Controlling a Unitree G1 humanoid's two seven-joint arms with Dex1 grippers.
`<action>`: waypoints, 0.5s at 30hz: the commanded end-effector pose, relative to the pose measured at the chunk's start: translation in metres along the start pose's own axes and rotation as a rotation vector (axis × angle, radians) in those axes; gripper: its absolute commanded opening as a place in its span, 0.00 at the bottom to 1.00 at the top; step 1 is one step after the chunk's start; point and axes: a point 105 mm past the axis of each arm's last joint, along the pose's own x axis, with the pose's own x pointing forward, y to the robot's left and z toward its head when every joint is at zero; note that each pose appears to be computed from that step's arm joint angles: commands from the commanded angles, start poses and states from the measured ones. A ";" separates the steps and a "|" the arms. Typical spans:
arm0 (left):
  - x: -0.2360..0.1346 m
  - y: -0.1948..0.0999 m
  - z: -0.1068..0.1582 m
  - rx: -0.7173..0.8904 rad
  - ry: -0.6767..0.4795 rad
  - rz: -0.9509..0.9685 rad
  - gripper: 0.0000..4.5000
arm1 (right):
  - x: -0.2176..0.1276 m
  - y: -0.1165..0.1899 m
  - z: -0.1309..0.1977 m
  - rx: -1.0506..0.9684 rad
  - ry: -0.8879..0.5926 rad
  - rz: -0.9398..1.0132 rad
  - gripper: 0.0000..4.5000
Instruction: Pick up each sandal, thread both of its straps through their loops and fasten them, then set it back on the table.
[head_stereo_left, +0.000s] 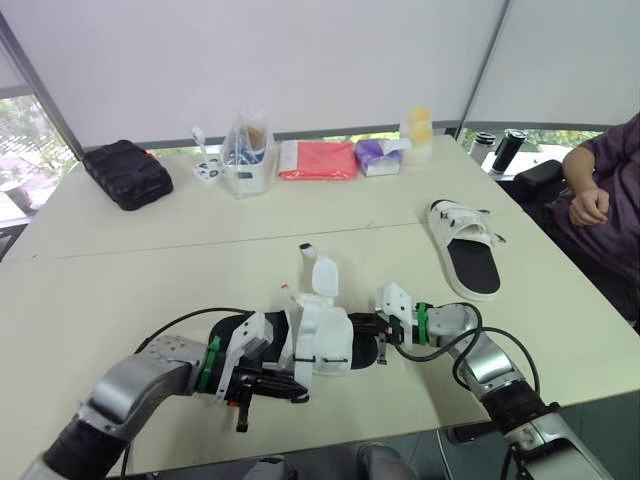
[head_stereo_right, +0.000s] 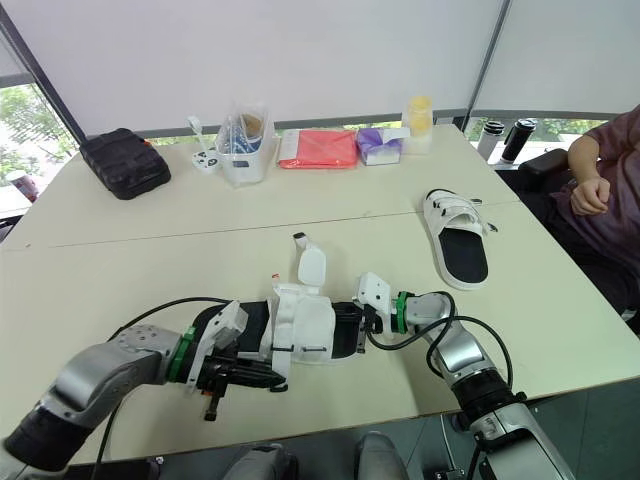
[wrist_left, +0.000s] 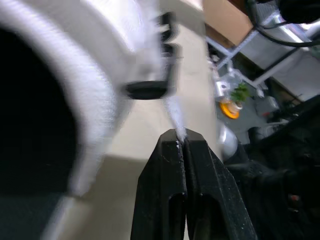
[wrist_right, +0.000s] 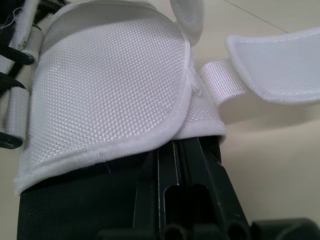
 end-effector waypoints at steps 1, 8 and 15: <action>-0.010 -0.032 0.010 0.026 0.002 -0.110 0.01 | -0.006 0.011 -0.045 0.103 0.170 0.002 0.00; -0.026 -0.063 0.019 -0.003 -0.006 -0.179 0.01 | -0.004 0.009 -0.045 0.100 0.169 0.007 0.00; -0.029 -0.067 0.034 -0.023 -0.094 -0.177 0.01 | -0.004 0.008 -0.045 0.098 0.169 0.009 0.00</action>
